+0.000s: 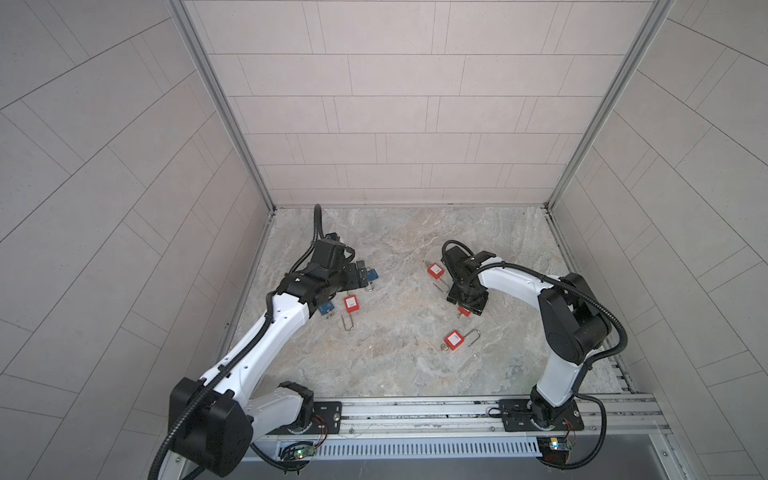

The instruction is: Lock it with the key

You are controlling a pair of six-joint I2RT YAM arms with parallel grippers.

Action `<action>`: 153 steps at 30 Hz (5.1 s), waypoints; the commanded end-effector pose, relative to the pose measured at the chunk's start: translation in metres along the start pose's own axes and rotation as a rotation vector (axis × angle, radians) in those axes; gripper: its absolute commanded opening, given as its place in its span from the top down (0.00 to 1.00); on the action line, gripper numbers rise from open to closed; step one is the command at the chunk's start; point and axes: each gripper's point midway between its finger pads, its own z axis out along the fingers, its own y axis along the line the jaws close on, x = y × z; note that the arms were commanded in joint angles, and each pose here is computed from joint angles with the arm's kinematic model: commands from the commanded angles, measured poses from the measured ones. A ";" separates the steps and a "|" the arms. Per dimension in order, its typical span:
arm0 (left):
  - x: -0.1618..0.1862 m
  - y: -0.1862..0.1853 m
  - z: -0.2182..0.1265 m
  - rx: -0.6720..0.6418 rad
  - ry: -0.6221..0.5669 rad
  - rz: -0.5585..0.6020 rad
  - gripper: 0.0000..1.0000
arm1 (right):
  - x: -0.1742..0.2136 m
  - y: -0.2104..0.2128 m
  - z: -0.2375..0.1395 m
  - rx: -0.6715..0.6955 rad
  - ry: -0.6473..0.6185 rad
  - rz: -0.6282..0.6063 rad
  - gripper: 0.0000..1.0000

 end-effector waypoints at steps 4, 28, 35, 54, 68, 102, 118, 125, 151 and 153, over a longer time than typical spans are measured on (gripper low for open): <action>0.000 0.003 0.003 -0.026 0.010 -0.017 0.07 | -0.003 -0.007 0.010 0.032 0.002 0.023 0.39; -0.008 -0.005 0.007 -0.029 0.024 -0.004 0.07 | -0.005 -0.008 0.024 0.035 0.013 0.000 0.48; -0.010 -0.007 0.004 -0.027 0.014 0.003 0.07 | -0.012 -0.009 0.010 0.036 -0.033 -0.037 0.54; -0.056 -0.070 -0.063 0.254 -0.285 0.439 0.07 | -0.027 0.029 -0.170 -0.331 -0.489 -0.880 0.61; -0.021 -0.161 -0.113 0.760 -0.461 0.957 0.22 | 0.046 0.015 -0.256 -0.666 -0.788 -1.522 0.64; 0.025 -0.209 -0.129 1.036 -0.360 1.154 0.74 | 0.098 0.043 -0.258 -0.750 -0.748 -1.812 0.67; 0.024 -0.216 -0.131 1.084 -0.331 1.134 1.00 | 0.100 0.042 -0.264 -0.713 -0.734 -1.863 0.66; 0.024 -0.221 -0.137 1.114 -0.349 1.074 1.00 | 0.103 0.037 -0.275 -0.745 -0.722 -1.822 0.38; 0.026 -0.240 -0.163 1.254 -0.453 1.027 1.00 | 0.073 0.011 -0.270 -0.589 -0.612 -1.791 0.48; 0.027 -0.241 -0.164 1.258 -0.457 1.029 1.00 | 0.071 0.011 -0.270 -0.576 -0.617 -1.798 0.48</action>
